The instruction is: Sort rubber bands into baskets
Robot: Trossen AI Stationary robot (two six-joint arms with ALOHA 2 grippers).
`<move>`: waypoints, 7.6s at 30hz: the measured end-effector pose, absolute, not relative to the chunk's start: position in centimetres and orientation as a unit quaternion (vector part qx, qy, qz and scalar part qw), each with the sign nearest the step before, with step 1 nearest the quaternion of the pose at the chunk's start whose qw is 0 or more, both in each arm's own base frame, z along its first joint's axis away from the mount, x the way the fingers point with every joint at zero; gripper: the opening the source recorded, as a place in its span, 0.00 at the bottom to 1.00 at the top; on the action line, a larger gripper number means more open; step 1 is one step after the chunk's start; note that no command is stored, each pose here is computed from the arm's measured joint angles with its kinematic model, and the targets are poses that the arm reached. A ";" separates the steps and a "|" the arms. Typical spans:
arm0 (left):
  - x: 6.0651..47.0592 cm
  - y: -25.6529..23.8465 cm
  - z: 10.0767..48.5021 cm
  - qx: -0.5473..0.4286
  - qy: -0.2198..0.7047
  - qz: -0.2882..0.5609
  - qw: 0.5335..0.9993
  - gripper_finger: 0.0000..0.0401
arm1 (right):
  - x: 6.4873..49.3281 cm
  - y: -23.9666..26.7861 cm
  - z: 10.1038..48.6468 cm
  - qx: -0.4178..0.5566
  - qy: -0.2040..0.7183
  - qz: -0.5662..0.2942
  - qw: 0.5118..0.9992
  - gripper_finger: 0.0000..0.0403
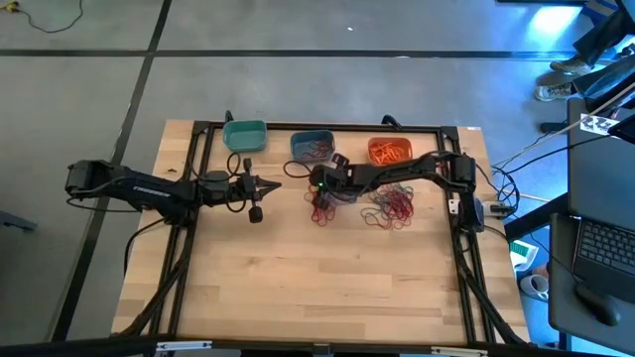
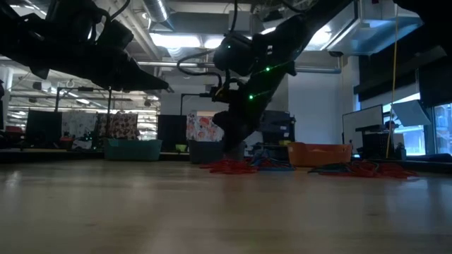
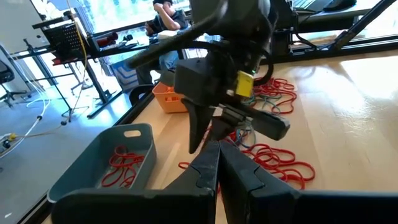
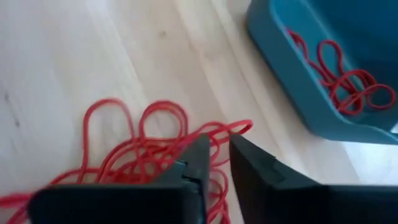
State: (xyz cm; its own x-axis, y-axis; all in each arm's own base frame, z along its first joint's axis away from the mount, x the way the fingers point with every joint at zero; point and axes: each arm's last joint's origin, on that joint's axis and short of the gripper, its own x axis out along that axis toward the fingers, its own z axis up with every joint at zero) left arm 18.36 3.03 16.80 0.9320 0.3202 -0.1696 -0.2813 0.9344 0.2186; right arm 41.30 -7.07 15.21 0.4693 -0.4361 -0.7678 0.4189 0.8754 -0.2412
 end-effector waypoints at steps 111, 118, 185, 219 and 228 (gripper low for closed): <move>18.4 3.0 16.8 0.103 0.103 0.153 0.977 0.01 | 41.5 -5.6 18.0 0.009 0.419 -0.034 0.907 0.05; 18.4 3.0 16.8 0.103 0.103 0.153 0.977 0.01 | 41.5 -5.9 18.0 -0.005 0.417 -0.070 0.906 0.08; 18.3 3.0 16.7 0.105 0.110 0.152 0.977 0.01 | 41.1 -6.7 14.1 -0.040 0.500 -0.114 0.858 0.29; 18.3 3.0 16.7 0.105 0.110 0.152 0.977 0.01 | 41.1 -7.2 16.7 -0.118 0.478 -0.184 0.850 0.04; 18.3 3.0 16.7 0.105 0.110 0.154 0.976 0.01 | 41.1 -8.2 22.3 -0.162 0.438 -0.226 0.855 0.03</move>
State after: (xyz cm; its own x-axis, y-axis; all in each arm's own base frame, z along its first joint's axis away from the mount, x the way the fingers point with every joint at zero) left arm 18.33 3.04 16.69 0.9289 0.3228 -0.1816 -0.2767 0.9307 0.2393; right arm 41.08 -8.20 22.35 0.5142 -0.5284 -0.6756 0.2445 0.8453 -0.4751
